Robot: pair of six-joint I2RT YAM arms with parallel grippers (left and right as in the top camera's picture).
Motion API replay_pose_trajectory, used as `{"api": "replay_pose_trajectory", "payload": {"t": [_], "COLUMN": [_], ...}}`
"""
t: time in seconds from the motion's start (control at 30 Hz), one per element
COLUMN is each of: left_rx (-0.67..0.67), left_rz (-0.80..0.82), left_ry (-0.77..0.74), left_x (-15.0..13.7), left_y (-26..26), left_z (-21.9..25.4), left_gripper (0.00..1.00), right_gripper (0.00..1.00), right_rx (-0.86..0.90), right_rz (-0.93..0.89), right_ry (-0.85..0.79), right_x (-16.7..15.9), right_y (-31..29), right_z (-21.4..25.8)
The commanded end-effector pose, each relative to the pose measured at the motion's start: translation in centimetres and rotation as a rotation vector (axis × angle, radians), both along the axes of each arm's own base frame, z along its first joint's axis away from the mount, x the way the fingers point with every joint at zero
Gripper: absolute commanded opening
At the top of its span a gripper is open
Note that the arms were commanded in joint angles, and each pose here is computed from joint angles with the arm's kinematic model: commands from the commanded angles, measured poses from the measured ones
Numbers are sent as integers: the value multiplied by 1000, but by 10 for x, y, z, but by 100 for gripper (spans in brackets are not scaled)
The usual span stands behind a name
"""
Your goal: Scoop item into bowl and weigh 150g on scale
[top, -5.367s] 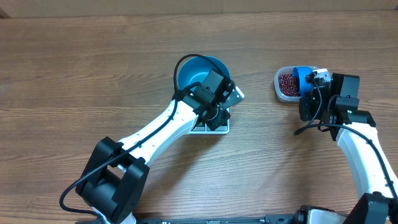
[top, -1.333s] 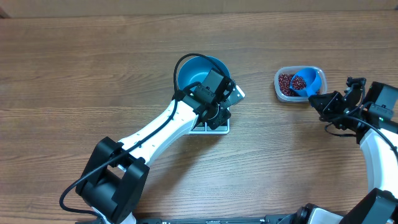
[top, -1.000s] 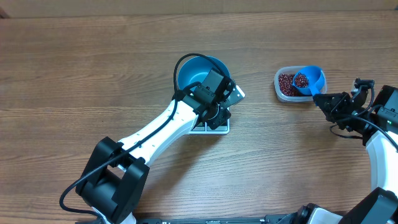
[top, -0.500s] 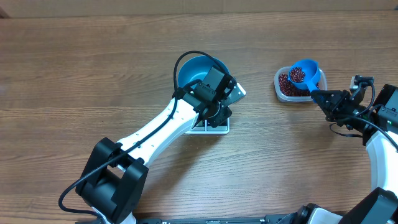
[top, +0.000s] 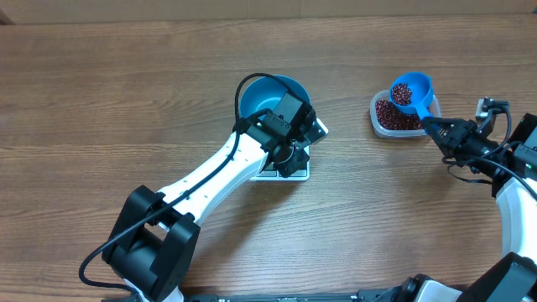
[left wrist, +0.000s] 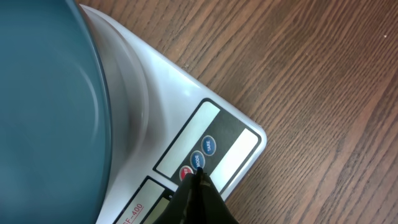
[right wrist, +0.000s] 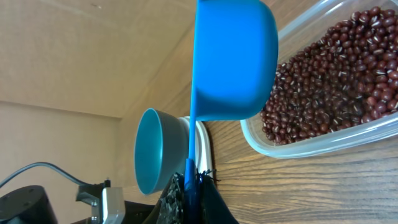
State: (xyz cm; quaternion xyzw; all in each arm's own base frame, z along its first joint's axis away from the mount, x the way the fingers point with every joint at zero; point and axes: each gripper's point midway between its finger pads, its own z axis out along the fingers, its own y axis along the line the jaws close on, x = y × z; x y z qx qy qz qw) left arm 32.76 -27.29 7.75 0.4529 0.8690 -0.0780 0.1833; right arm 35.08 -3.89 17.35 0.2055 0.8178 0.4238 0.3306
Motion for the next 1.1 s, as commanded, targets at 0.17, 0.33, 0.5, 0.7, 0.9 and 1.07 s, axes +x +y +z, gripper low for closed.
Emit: {"api": "replay_pose_trajectory", "payload": {"t": [0.17, 0.33, 0.5, 0.7, 0.9, 1.07], "left_rx": [-34, -30, -22, -8, -1, -9], "left_rz": [8, 8, 8, 11, 9, 8], "left_ry": [-4, 0, 10, 16, 17, 8], "left_x": [3, 1, -1, -3, -8, -9], "left_y": [-7, -6, -4, 0, 3, 4], "left_z": [8, 7, 4, -1, -16, -27], "left_gripper": [4, 4, 4, 4, 4, 4], "right_gripper": [4, 4, 4, 4, 4, 4], "right_rx": [0, -8, -14, -26, -38, -37], "right_rz": [30, 30, 29, 23, 12, 12], "right_ry": [-97, -109, -119, -124, -118, -118], "right_x": [3, 5, 6, 7, 8, 8], "right_y": [0, -1, -2, -4, -6, -6], "right_z": [27, 29, 30, 30, 28, 29]}}
